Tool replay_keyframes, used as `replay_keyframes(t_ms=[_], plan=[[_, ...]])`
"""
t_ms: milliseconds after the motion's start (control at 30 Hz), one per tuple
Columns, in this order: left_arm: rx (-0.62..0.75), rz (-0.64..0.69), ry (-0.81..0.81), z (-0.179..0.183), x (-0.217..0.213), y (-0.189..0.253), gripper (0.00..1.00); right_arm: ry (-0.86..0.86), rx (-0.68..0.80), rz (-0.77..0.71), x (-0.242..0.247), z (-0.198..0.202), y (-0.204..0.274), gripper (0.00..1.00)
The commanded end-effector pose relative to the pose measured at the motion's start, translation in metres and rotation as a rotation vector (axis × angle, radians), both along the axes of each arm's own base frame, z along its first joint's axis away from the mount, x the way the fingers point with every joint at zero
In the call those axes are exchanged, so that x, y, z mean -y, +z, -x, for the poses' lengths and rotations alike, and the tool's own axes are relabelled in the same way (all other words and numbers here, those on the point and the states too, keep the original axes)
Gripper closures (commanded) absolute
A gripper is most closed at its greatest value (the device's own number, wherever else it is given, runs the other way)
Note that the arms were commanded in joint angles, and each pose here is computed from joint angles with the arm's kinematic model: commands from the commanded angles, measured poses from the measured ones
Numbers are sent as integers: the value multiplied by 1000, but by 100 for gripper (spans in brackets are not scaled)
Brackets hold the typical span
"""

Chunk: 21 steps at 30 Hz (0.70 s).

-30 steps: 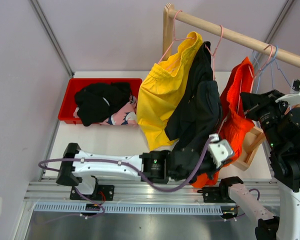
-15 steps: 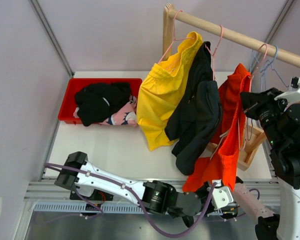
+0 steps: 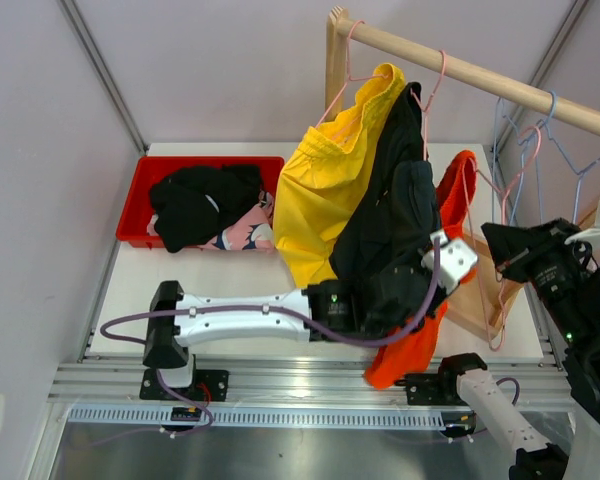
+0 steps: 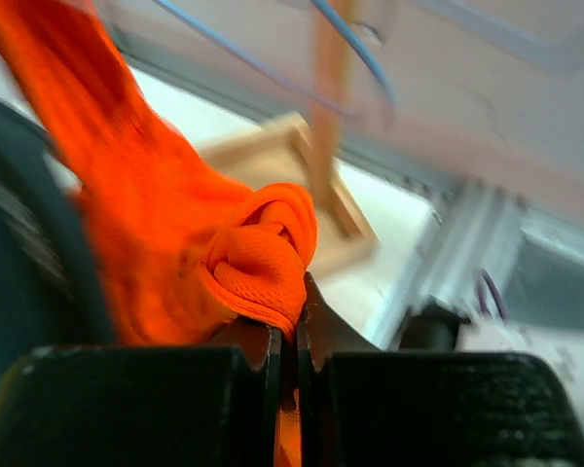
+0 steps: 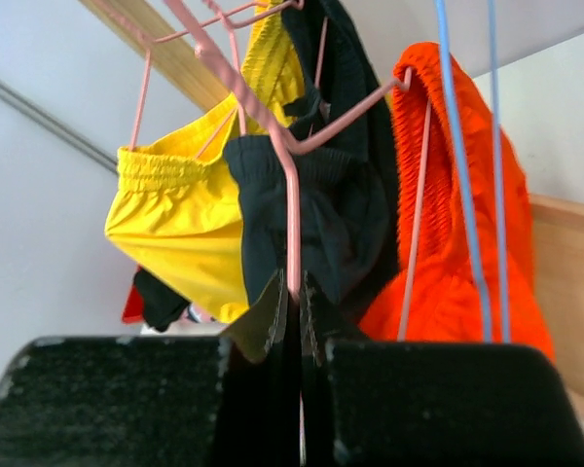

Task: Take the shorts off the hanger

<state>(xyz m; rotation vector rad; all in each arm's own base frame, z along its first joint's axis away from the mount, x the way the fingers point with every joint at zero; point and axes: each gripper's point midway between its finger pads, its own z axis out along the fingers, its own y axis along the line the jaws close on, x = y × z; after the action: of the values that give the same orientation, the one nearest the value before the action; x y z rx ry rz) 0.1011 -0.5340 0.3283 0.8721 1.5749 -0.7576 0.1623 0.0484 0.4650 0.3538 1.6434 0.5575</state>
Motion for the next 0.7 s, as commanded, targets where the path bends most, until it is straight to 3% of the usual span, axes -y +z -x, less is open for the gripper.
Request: replay_keyframes(t_ms=[0, 100, 233, 333, 533, 667], plan=[[62, 48, 82, -40, -6, 54, 100, 125, -43, -57, -20, 26, -5, 100], [62, 40, 110, -55, -8, 66, 100, 153, -72, -64, -24, 35, -13, 100], [-3, 52, 57, -37, -20, 49, 100, 116, -20, -39, -16, 32, 6, 100], [-13, 69, 29, -8, -38, 46, 100, 97, 41, -26, -14, 22, 34, 100], [-10, -45, -62, 72, -76, -1, 100, 36, 158, 14, -7, -10, 81, 100], [-17, -71, -72, 93, -104, -3, 100, -14, 149, 36, -4, -49, 80, 100]])
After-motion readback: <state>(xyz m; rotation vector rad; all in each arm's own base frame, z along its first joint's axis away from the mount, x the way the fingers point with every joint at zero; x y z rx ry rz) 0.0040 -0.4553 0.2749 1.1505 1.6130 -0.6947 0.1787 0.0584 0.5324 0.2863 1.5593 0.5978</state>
